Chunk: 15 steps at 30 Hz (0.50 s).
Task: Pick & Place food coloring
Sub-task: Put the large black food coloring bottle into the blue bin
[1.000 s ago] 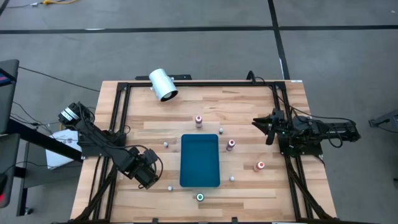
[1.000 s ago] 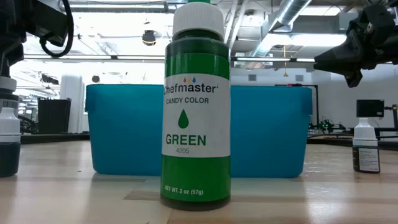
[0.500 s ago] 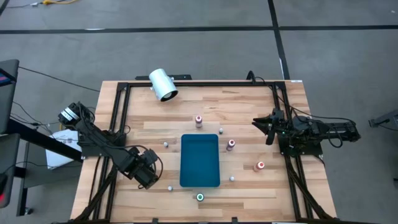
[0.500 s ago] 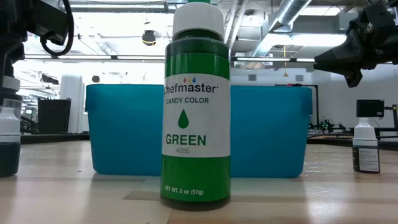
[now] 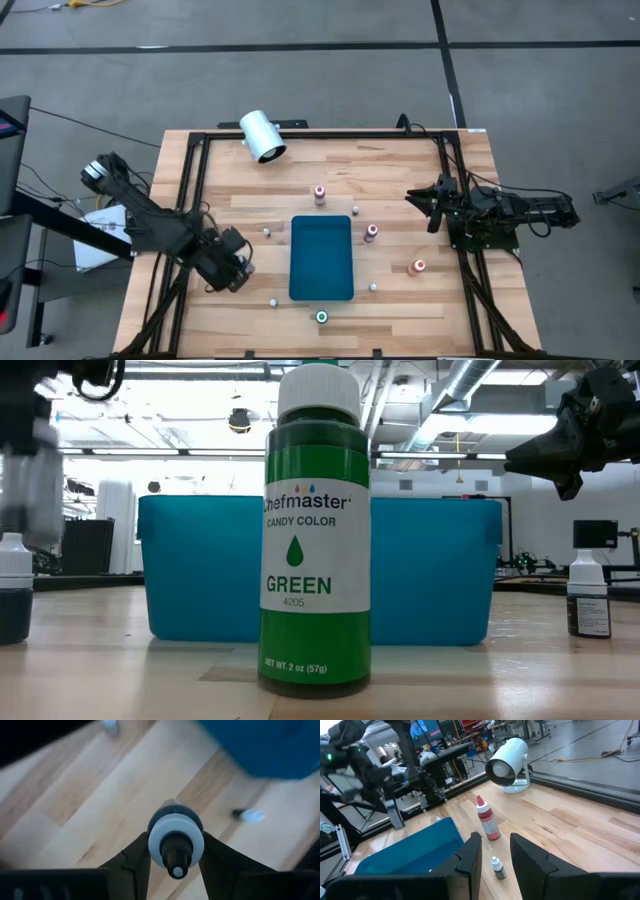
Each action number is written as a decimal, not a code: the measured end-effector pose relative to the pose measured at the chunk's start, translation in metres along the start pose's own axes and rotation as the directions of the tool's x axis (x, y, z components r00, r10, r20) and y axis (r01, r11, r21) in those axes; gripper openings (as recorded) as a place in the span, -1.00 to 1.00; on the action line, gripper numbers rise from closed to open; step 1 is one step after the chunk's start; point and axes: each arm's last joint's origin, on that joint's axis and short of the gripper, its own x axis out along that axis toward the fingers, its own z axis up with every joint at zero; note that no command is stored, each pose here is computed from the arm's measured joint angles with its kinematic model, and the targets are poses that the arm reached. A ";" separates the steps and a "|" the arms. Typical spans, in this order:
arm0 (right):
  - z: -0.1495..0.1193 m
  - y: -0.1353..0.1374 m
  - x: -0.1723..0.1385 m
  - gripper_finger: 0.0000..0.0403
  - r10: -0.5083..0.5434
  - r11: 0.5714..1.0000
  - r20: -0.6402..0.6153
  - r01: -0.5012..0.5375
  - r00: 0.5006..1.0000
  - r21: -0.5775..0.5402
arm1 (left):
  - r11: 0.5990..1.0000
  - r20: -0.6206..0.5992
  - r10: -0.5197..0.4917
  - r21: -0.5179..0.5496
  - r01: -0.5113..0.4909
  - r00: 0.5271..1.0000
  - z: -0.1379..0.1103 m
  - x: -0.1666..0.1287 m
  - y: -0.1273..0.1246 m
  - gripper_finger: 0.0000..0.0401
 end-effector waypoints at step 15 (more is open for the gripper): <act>0.000 0.000 0.000 -0.54 0.000 1.000 0.000 0.000 1.000 0.000 | 0.947 0.399 -0.285 -0.025 0.321 0.872 0.040 -0.053 0.014 -0.37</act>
